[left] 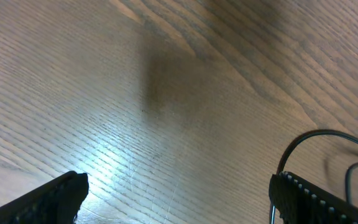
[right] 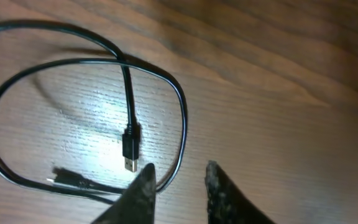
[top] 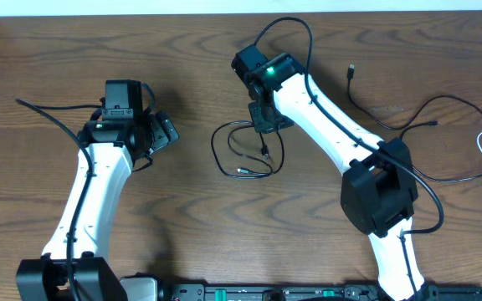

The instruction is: Untangle cables

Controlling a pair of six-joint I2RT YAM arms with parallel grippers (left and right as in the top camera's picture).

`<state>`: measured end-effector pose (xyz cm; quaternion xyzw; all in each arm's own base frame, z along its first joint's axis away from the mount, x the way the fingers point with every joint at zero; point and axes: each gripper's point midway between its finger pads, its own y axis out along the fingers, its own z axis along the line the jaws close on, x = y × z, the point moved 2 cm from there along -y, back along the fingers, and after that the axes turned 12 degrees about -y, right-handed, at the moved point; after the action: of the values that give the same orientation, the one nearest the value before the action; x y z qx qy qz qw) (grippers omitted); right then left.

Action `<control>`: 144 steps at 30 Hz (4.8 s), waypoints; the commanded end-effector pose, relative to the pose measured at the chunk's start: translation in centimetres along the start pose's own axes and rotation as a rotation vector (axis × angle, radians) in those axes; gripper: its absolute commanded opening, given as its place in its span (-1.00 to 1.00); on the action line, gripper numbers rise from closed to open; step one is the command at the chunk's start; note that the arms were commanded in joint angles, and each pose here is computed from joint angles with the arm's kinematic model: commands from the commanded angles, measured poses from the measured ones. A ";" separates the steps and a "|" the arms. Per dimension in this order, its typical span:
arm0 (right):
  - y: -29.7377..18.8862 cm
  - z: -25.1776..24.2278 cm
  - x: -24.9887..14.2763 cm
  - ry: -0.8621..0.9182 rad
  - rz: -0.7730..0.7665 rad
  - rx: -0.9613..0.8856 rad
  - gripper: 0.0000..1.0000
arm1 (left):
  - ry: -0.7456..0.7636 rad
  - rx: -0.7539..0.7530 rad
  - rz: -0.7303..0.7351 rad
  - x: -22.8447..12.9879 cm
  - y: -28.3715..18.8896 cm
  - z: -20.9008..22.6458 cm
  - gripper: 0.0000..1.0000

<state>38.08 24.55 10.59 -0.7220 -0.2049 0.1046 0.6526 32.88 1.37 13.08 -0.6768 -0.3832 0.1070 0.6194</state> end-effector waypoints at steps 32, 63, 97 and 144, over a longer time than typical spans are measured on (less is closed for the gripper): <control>7.0 3.4 -3.9 -0.052 0.098 0.127 0.78 | -0.007 0.011 -0.008 0.3 0.0 0.1 0.96; 9.8 2.9 -4.3 0.065 0.060 0.064 -0.98 | -0.007 0.011 -0.008 0.3 0.0 0.1 0.96; 5.8 -21.5 -9.0 0.352 0.249 -0.402 -0.98 | -0.007 0.010 -0.008 0.3 0.0 0.1 0.96; 8.8 -33.7 -15.4 0.735 0.142 0.064 0.35 | -0.007 0.011 -0.008 0.3 0.0 0.1 0.96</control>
<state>38.04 -15.65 3.25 -0.7470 0.1675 -0.1319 0.6297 32.88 1.37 13.08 -0.6768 -0.3833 0.1072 0.6194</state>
